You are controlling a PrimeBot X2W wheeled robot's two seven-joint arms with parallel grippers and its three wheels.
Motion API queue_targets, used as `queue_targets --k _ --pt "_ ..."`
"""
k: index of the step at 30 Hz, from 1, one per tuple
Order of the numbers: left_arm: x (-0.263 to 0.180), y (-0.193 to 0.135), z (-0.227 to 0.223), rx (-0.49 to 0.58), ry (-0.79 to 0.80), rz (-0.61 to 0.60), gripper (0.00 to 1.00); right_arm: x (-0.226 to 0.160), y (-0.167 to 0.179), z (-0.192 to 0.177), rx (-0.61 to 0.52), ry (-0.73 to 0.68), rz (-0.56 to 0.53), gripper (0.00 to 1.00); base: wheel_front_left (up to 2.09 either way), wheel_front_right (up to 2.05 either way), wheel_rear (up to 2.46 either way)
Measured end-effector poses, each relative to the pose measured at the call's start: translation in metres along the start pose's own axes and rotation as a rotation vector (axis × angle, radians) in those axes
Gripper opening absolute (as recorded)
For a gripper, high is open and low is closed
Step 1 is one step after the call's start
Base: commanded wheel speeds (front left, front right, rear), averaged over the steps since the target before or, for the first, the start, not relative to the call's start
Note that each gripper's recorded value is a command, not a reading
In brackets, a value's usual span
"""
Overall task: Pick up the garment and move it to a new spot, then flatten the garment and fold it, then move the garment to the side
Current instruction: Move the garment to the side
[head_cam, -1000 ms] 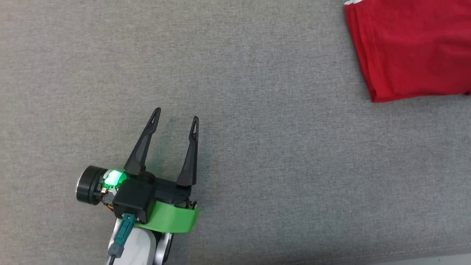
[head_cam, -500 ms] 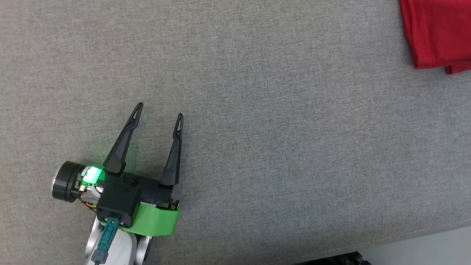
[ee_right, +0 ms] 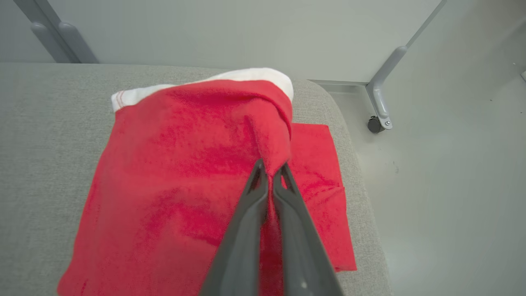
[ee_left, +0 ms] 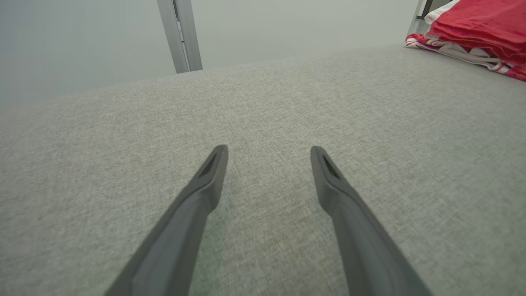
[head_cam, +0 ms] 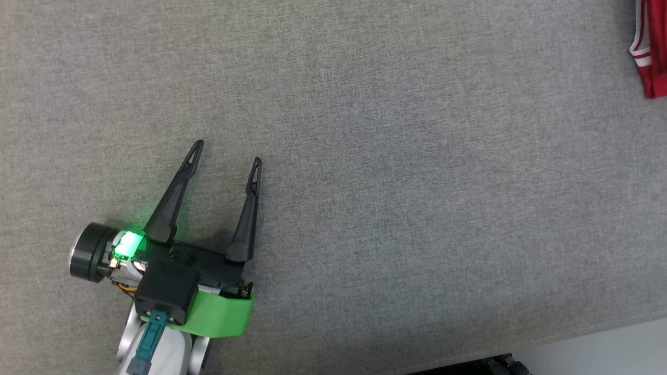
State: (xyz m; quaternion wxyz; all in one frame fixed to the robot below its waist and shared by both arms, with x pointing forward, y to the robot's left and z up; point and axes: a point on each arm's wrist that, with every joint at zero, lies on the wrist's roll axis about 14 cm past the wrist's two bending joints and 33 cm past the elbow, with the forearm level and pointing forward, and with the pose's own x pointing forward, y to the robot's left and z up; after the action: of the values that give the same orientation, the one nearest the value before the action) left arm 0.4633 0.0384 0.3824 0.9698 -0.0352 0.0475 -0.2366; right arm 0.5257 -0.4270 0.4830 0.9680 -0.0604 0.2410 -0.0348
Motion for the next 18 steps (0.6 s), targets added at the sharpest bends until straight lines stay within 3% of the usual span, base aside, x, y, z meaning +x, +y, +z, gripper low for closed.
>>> queue_targets --k 4,6,9,18 --pt "0.0 0.003 0.001 0.001 -0.003 0.012 1.0 0.001 -0.023 0.001 -0.102 -0.036 -0.072 1.0 0.0 0.0 0.0" --pt "0.0 0.005 0.003 0.002 -0.006 0.025 1.0 0.001 -0.032 0.006 -0.208 -0.08 -0.102 1.0 0.0 0.0 0.0" --pt "0.0 0.007 0.006 0.005 -0.012 0.032 1.0 0.007 -0.027 0.014 -0.247 -0.164 -0.103 1.0 0.0 0.0 0.0" --pt "-0.004 0.006 0.03 -0.017 -0.052 0.079 1.0 0.025 0.063 0.018 -0.109 -0.326 0.056 1.0 0.0 0.0 0.0"
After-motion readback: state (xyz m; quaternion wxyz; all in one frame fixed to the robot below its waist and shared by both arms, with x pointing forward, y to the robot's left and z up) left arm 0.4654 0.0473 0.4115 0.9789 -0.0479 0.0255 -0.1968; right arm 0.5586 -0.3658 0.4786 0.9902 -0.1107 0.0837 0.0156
